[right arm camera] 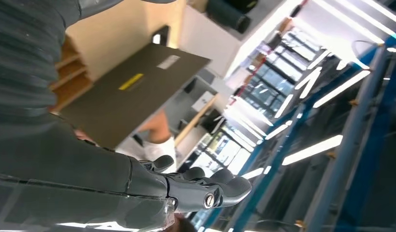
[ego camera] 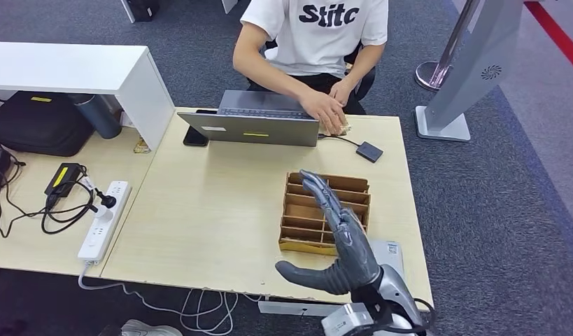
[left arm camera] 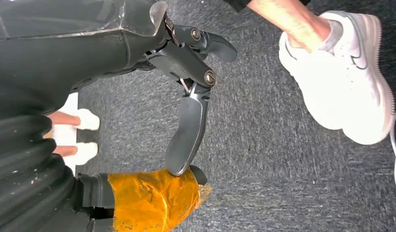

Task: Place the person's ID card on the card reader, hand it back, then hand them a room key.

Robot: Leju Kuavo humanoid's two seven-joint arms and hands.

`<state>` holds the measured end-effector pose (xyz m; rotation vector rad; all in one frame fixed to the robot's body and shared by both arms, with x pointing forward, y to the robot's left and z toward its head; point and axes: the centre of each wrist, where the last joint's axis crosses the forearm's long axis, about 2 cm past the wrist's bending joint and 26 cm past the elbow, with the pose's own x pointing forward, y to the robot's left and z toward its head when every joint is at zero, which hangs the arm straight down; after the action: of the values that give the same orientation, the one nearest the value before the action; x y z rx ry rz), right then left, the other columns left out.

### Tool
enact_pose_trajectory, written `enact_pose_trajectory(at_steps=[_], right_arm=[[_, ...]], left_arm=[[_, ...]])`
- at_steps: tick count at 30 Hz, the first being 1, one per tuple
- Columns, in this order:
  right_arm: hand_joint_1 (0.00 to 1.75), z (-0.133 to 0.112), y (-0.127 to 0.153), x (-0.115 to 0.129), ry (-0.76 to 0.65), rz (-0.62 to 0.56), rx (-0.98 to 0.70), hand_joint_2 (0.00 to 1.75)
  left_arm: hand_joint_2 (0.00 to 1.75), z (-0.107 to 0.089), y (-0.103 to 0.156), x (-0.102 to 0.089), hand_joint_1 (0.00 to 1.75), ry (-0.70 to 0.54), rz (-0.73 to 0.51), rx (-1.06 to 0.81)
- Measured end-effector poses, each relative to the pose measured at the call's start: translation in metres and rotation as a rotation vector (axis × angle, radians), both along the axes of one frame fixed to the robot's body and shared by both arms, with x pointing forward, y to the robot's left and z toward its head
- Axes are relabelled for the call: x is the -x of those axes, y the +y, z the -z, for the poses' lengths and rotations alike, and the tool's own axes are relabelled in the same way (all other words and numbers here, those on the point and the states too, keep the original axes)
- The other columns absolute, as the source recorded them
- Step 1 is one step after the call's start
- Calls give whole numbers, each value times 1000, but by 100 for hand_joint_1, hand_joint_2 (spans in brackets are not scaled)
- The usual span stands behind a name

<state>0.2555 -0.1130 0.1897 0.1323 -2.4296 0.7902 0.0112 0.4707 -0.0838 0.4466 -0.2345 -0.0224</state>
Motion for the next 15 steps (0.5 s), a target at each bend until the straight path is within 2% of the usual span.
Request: enact_pose_trajectory(at_steps=[4, 11, 15], right_arm=[[0, 22, -16, 8, 0, 87, 70, 175], [0, 62, -30, 17, -149, 387, 323, 175], [0, 82, -35, 18, -136, 451, 425, 175]], left_arm=[[175, 0, 1, 3, 0, 3, -18, 0], [175, 0, 1, 4, 0, 5, -15, -4], [175, 0, 2, 4, 0, 5, -9, -6]])
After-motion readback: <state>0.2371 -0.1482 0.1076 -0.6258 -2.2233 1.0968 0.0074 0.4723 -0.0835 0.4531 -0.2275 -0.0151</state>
